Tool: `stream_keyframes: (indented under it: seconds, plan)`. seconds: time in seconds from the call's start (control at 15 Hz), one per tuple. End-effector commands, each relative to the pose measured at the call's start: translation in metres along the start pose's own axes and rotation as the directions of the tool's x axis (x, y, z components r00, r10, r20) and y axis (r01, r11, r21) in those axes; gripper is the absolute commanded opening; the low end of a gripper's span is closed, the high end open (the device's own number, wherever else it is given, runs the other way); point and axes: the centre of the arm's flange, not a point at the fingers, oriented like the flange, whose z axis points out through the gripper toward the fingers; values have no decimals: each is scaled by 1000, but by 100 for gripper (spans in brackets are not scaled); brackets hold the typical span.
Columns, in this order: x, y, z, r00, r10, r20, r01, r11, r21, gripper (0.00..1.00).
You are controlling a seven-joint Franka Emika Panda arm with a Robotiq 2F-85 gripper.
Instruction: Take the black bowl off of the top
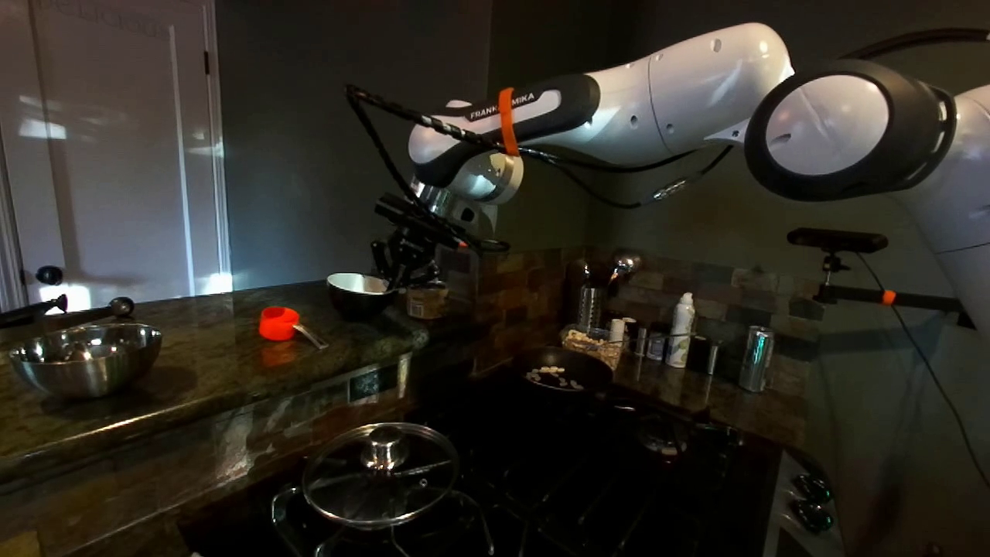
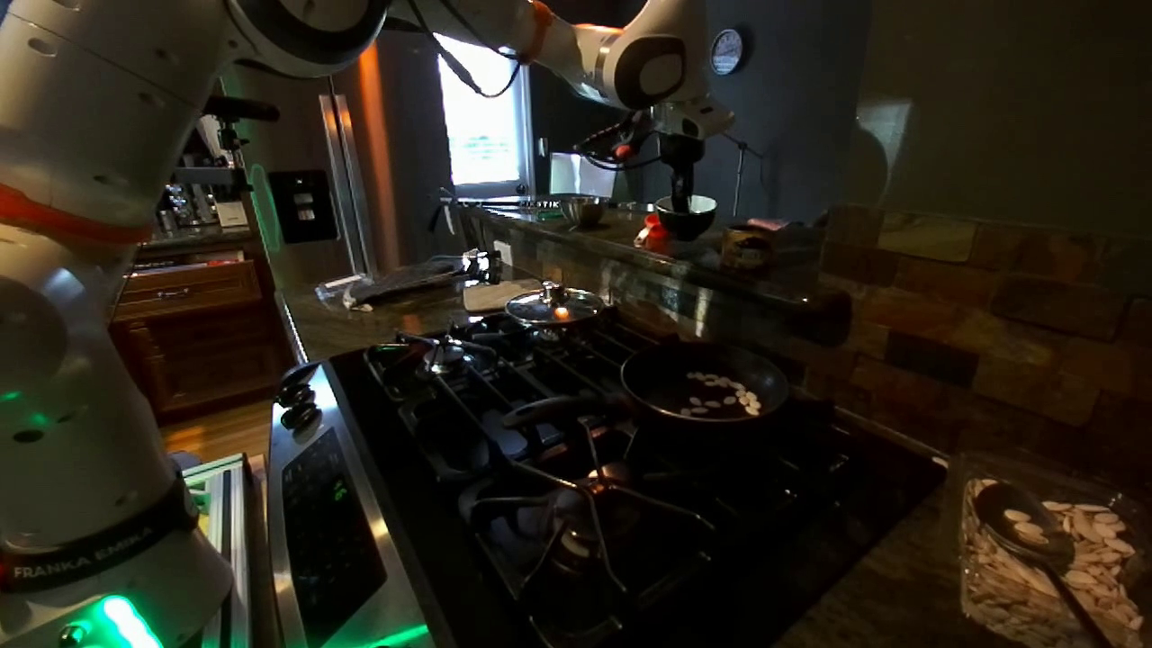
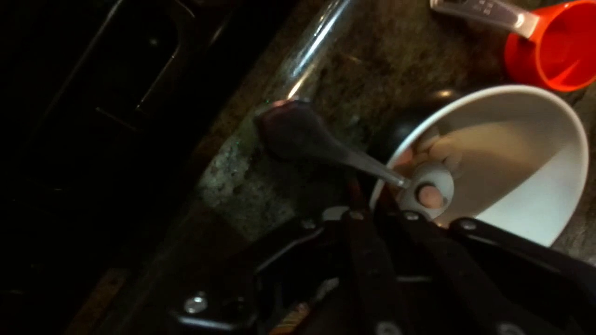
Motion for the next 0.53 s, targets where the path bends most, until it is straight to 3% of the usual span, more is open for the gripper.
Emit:
stream_keyframes:
  seconds: [0.0,0.2,0.47]
  plan:
    - [-27,-23,-34,992,-120,37,122,990,-76,2]
    - [-70,-32,-52,963,-259,81,269,948,-169,2]
    - [-131,-42,-67,895,-437,94,447,871,-204,2]
